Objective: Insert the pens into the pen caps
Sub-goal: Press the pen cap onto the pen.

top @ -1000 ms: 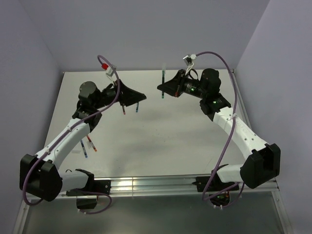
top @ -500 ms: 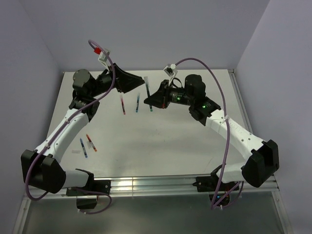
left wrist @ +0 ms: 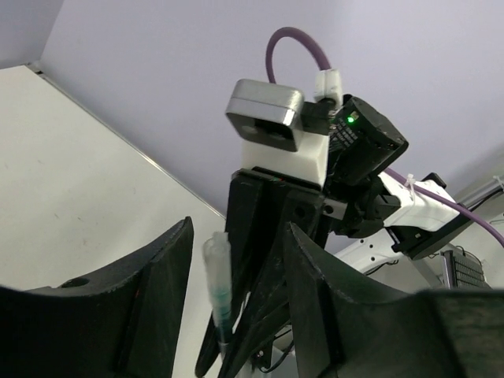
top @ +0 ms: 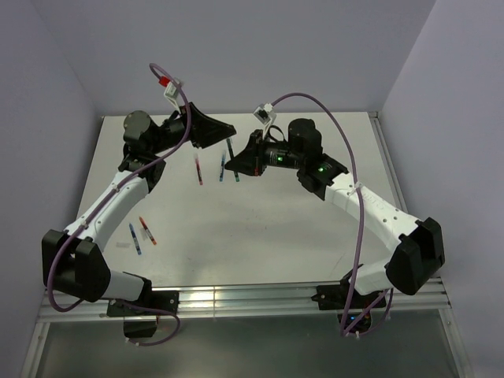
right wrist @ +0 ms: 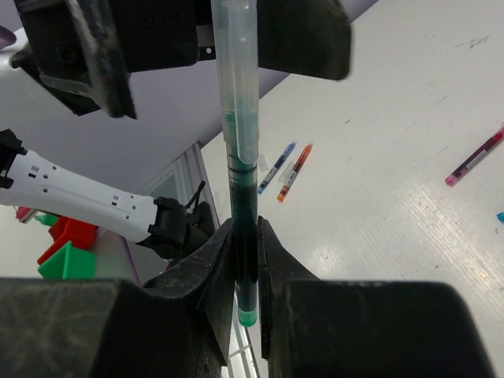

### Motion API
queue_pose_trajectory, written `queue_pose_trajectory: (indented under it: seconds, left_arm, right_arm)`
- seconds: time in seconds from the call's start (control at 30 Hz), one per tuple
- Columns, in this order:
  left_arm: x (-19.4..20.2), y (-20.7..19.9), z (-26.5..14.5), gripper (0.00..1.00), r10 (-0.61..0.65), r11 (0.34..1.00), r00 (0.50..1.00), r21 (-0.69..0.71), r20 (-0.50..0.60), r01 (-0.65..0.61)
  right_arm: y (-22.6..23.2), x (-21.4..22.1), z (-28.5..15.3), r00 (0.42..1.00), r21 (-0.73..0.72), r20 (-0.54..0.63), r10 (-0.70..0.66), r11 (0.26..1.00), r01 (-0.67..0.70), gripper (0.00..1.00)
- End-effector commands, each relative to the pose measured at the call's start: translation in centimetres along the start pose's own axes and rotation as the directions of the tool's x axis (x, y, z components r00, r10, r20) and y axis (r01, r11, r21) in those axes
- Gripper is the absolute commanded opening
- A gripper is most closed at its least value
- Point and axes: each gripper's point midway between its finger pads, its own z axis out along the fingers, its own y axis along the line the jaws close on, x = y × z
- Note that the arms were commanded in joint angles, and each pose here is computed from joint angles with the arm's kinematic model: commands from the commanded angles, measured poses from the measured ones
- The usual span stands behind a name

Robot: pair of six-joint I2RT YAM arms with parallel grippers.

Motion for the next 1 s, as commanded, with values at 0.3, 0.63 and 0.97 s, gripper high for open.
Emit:
queue_pose_trajectory:
  seconds: [0.3, 0.63, 0.97]
  left_arm:
    - [0.7, -1.9, 0.0, 0.43, 0.028, 0.997, 0.999, 0.071, -0.024, -0.026]
    - [0.8, -2.0, 0.0, 0.29, 0.020, 0.996, 0.999, 0.087, -0.030, -0.017]
    - [0.7, -2.5, 0.0, 0.00, 0.025, 0.994, 0.999, 0.107, -0.033, -0.021]
  right_arm:
    - [1.4, -2.6, 0.5, 0.997, -0.021, 0.051, -0.065, 0.998, 0.066, 0.00]
    - [1.3, -2.5, 0.5, 0.997, -0.016, 0.041, -0.066, 0.998, 0.067, 0.00]
    - [0.9, -2.2, 0.4, 0.997, 0.000, 0.030, -0.070, 0.998, 0.070, 0.00]
